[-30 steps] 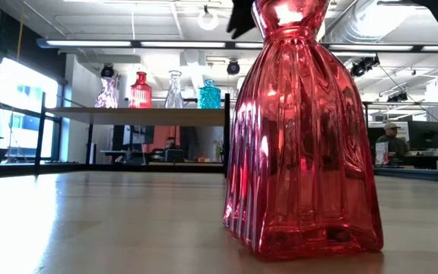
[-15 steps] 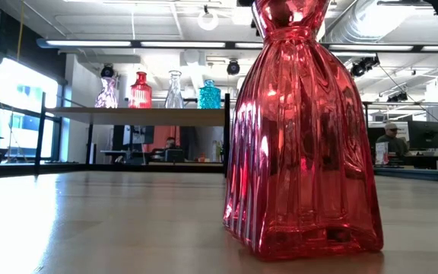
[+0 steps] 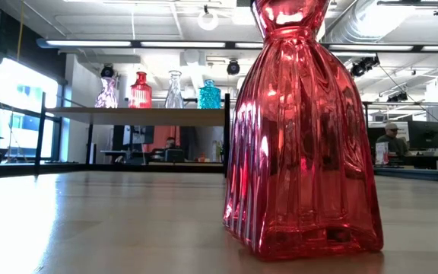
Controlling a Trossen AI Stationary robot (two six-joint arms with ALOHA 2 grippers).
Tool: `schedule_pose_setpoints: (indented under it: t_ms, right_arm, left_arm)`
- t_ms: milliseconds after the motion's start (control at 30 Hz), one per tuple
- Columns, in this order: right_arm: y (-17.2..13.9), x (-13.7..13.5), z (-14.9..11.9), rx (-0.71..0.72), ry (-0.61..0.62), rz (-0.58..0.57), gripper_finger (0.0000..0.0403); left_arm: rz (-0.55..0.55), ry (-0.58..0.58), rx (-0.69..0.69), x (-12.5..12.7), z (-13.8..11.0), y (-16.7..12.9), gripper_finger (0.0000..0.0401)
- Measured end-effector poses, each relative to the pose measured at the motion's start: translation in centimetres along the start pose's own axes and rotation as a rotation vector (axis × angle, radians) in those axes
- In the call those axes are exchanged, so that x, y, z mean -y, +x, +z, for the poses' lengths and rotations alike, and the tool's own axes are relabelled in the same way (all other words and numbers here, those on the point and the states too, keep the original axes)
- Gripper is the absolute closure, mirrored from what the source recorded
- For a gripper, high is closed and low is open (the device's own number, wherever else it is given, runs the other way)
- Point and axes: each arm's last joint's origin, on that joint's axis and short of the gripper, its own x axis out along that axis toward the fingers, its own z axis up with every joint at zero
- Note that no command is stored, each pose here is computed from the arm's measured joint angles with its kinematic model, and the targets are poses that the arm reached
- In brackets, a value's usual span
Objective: Sort vases onto shelf
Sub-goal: Put the bottom transparent vase on the shelf aligned with the other transparent vase
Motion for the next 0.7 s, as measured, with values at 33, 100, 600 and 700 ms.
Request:
schedule_pose_setpoints:
  t_ms: [33,100,600,700]
  right_arm:
    - [0.1,-0.2,-0.1,-0.003,0.004,0.0,0.0327]
    - [0.4,-0.7,-0.4,-0.005,-0.001,-0.011,0.0327]
    - [9.4,-0.1,-3.6,-0.277,0.044,-0.22,0.0327]
    - [11.0,0.1,-3.9,-0.309,0.039,-0.199,0.0327]
  left_arm:
    - [-0.001,0.005,0.006,0.0,-0.1,-0.2,0.0297]
    - [-0.002,0.014,0.016,0.0,-0.3,-0.6,0.0297]
    - [-0.002,0.058,0.051,-0.2,-1.1,-1.7,0.0298]
    - [-0.002,0.057,0.051,-0.2,-1.1,-1.7,0.0298]
